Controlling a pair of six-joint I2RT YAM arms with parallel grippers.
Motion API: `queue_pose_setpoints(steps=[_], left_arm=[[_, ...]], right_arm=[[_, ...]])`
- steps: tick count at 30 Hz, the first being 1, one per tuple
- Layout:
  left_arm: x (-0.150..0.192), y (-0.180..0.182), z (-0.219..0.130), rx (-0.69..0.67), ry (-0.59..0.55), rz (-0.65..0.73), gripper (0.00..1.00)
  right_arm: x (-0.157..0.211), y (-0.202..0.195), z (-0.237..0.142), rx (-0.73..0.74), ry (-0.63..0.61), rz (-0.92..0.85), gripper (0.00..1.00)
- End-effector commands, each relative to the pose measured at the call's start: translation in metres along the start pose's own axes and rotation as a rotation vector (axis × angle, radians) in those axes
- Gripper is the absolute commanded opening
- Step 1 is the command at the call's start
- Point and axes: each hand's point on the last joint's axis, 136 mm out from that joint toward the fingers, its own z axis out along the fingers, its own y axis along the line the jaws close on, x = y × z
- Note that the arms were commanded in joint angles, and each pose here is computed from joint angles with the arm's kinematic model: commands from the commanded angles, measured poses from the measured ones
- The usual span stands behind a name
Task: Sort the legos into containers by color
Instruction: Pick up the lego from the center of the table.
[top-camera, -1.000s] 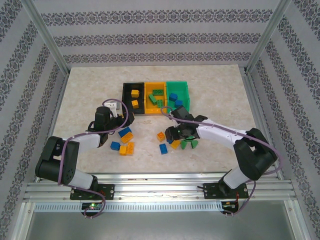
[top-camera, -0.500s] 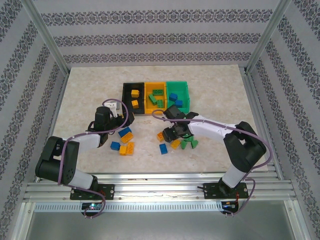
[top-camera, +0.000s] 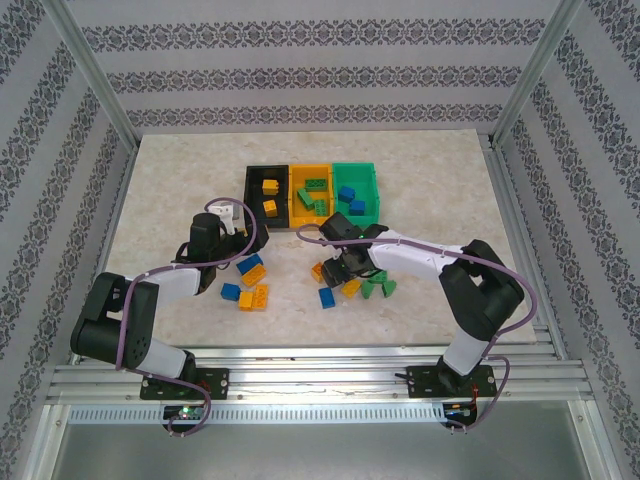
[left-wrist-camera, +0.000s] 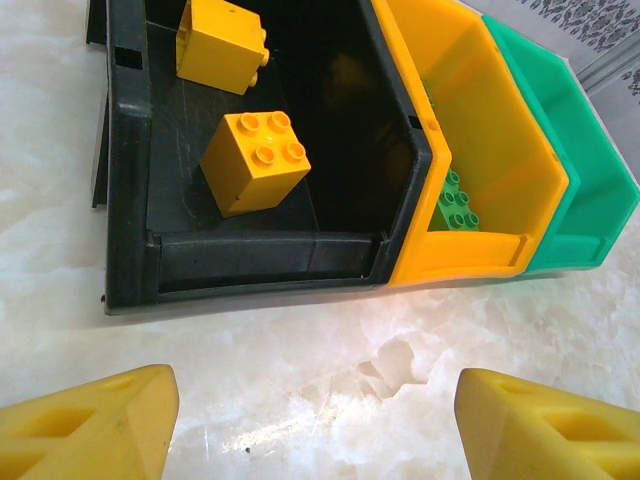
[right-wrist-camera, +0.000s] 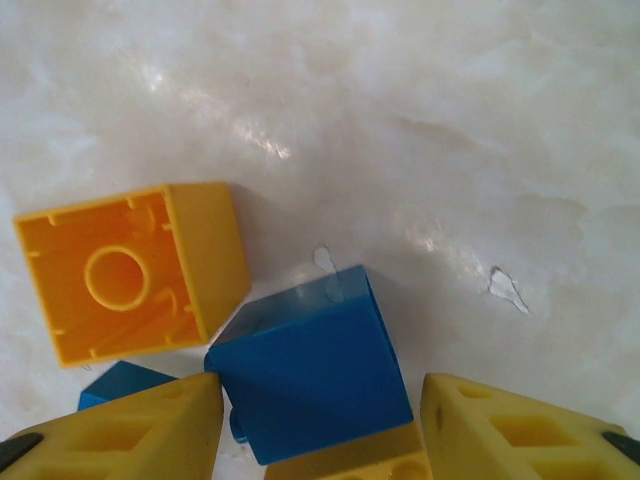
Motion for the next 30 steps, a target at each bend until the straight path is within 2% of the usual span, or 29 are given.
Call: queue_pose_setpoints(steps=[1, 5, 12, 16, 21, 26, 30], left_arm=[[-0.006, -0.001, 0.0, 0.017, -0.026, 0.002, 0.73], [-0.006, -0.001, 0.0, 0.019, -0.025, 0.001, 0.73], [-0.006, -0.002, 0.0, 0.022, -0.024, 0.001, 0.73], [-0.007, -0.001, 0.0, 0.017, -0.026, 0.004, 0.73], [-0.006, -0.001, 0.0, 0.019, -0.022, 0.0, 0.73], [-0.005, -0.002, 0.002, 0.024, -0.018, -0.002, 0.73], [-0.006, -0.002, 0.001, 0.024, -0.021, -0.001, 0.73]], right_arm=[[0.001, -0.001, -0.014, 0.032, -0.007, -0.012, 0.56], [0.0, 0.0, -0.013, 0.032, -0.01, -0.017, 0.56], [0.008, 0.008, 0.013, -0.011, 0.042, -0.007, 0.56], [0.006, 0.009, 0.019, -0.013, 0.044, -0.005, 0.52], [0.003, 0.008, 0.014, -0.016, 0.023, 0.0, 0.42], [-0.004, 0.003, 0.003, -0.025, -0.019, 0.028, 0.41], [-0.021, -0.006, -0.016, -0.058, -0.099, 0.088, 0.41]])
